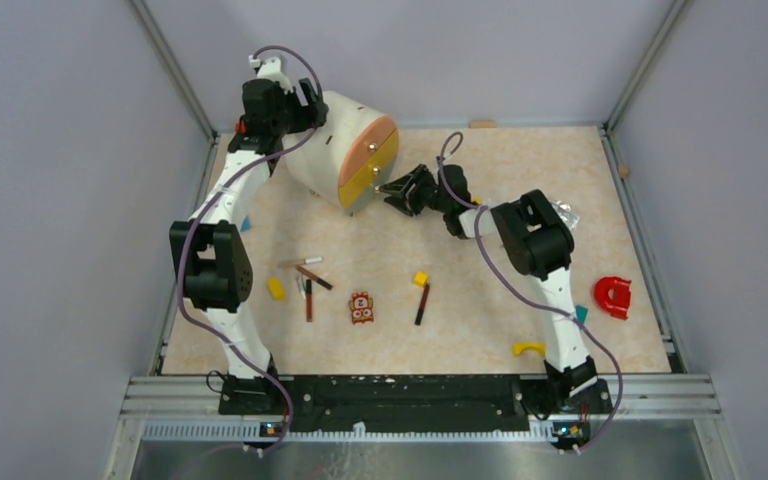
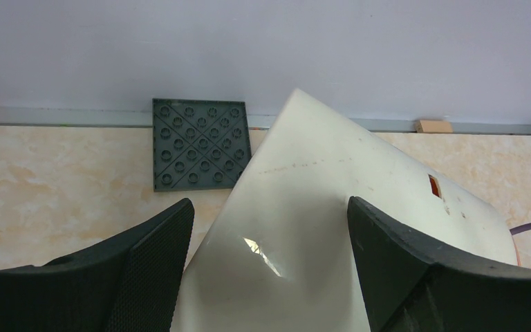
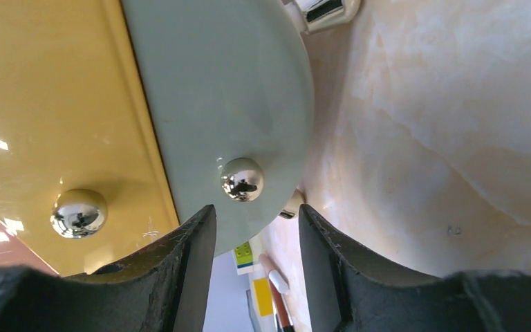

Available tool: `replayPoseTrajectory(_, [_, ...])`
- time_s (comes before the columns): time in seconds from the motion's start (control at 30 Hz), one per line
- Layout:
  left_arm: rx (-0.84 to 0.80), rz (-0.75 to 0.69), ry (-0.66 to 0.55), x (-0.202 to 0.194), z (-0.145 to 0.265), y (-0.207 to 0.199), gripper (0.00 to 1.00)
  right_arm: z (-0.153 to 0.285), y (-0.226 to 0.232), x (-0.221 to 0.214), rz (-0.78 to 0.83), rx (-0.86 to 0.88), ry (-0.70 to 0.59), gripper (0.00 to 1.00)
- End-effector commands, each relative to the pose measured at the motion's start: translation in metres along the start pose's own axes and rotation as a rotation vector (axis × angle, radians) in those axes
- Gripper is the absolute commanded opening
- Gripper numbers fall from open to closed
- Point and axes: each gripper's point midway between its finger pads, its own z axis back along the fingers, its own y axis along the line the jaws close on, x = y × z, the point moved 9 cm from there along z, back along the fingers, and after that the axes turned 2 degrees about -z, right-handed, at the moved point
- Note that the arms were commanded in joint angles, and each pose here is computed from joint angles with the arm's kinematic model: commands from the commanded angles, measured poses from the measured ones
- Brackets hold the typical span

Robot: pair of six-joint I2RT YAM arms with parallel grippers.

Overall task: Organize the makeup
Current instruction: Open the drawer in the storage box.

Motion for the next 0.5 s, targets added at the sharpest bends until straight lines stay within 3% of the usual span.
replayPoseTrajectory(0.0, [-0.018,0.007,0.114,-0.0215,0.0073,-0.0080,0.86,-0.0074,0.0161,-0.0025,0.022,0.100,0.008,0.47])
replayPoseTrajectory(0.47, [-0.028,0.008,0.114,-0.0216,0.0069,-0.0094,0.86,-0.0155,0.0166,-0.0049,0.020,0.166,-0.007,0.46])
